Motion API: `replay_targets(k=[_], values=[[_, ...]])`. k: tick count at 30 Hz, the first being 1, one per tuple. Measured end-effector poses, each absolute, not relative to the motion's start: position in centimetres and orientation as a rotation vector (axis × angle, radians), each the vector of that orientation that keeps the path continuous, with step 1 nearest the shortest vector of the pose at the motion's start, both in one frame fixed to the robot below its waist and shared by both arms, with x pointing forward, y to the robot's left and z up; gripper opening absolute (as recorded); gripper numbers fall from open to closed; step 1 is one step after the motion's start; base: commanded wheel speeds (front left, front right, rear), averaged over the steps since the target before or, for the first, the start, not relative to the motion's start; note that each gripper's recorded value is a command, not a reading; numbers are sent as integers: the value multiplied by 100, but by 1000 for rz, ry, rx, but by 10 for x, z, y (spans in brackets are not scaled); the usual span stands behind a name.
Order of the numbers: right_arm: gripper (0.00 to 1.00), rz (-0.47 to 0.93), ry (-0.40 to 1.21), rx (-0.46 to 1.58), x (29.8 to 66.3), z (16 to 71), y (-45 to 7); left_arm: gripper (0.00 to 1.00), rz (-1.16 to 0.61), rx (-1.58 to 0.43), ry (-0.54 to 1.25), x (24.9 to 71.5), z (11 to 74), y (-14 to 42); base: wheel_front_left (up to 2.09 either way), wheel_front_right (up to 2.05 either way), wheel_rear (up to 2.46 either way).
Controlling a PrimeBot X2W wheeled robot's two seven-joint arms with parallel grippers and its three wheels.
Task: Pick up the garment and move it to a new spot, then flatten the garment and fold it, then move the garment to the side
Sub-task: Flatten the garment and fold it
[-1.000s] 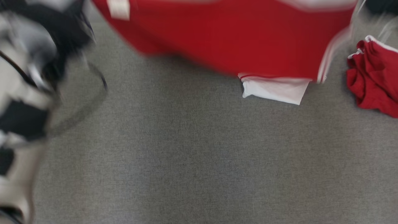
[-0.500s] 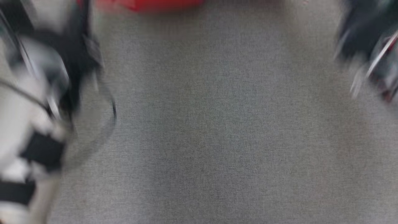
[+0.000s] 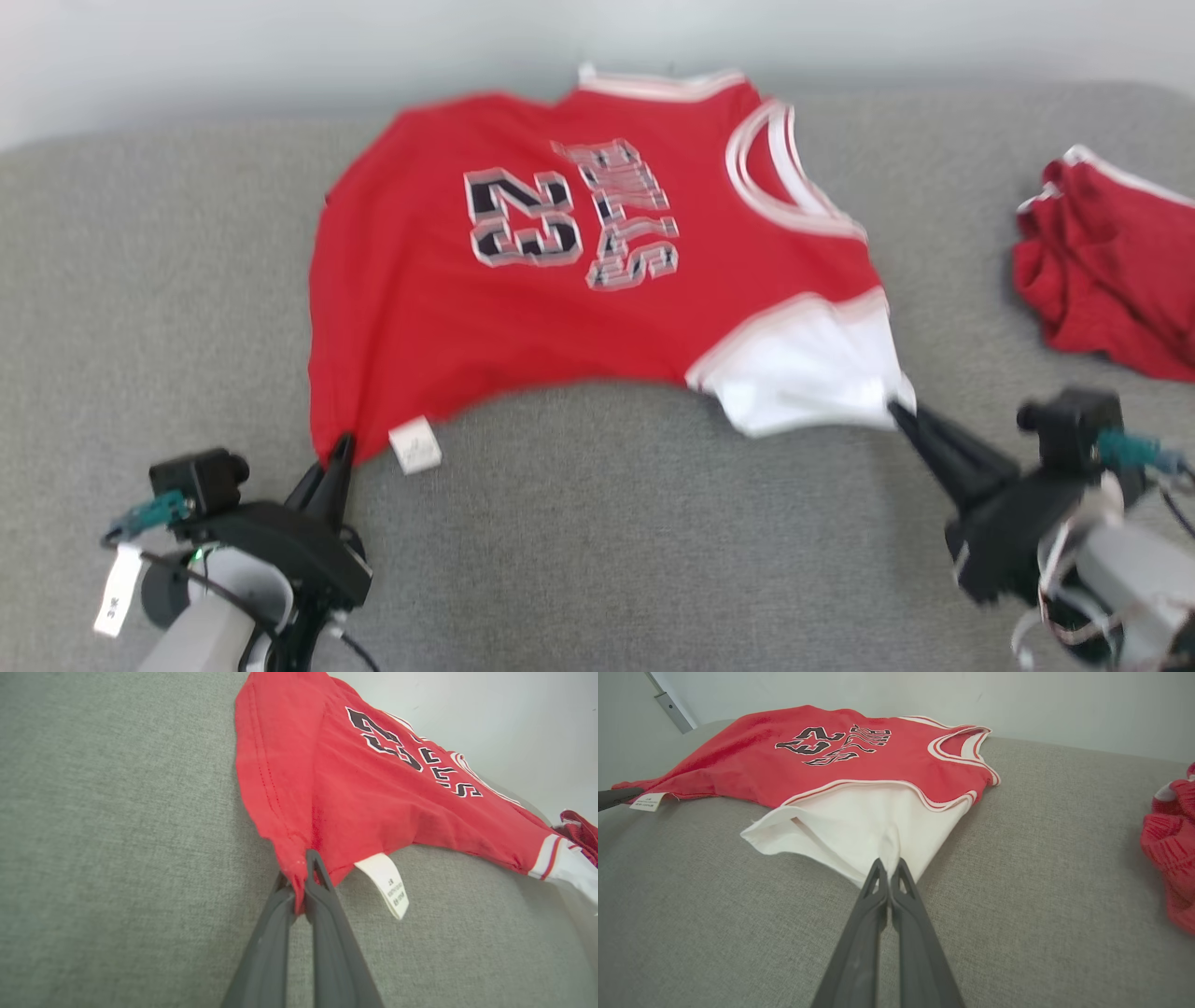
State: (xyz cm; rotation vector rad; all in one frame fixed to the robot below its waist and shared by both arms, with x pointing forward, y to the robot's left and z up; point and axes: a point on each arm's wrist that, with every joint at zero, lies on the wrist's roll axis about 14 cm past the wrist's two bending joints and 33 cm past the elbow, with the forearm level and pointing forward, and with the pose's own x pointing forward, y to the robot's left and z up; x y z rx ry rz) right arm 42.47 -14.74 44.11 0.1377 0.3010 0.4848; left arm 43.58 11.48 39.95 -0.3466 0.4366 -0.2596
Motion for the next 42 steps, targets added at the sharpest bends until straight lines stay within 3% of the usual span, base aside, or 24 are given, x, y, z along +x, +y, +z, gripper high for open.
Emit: replay_targets(k=[9, 17, 31, 32, 33, 42], values=[[0, 474, 386, 183, 349, 423, -154, 0, -285, -214, 484, 385, 387, 123, 0, 0, 0], [0, 418, 446, 258, 307, 409, -166, 0, -296, -232, 469, 368, 394, 113, 0, 0, 0], [0, 459, 515, 229, 296, 393, -153, 0, -285, -197, 567, 346, 373, 110, 0, 0, 0], [11, 459, 517, 230, 296, 392, -152, 24, -283, -196, 570, 346, 372, 111, 0, 0, 0], [100, 454, 516, 230, 296, 392, -153, 100, -274, -196, 568, 347, 373, 112, 0, 0, 0], [100, 376, 404, 378, 322, 427, -163, 100, -221, -240, 436, 365, 402, 124, 0, 0, 0]])
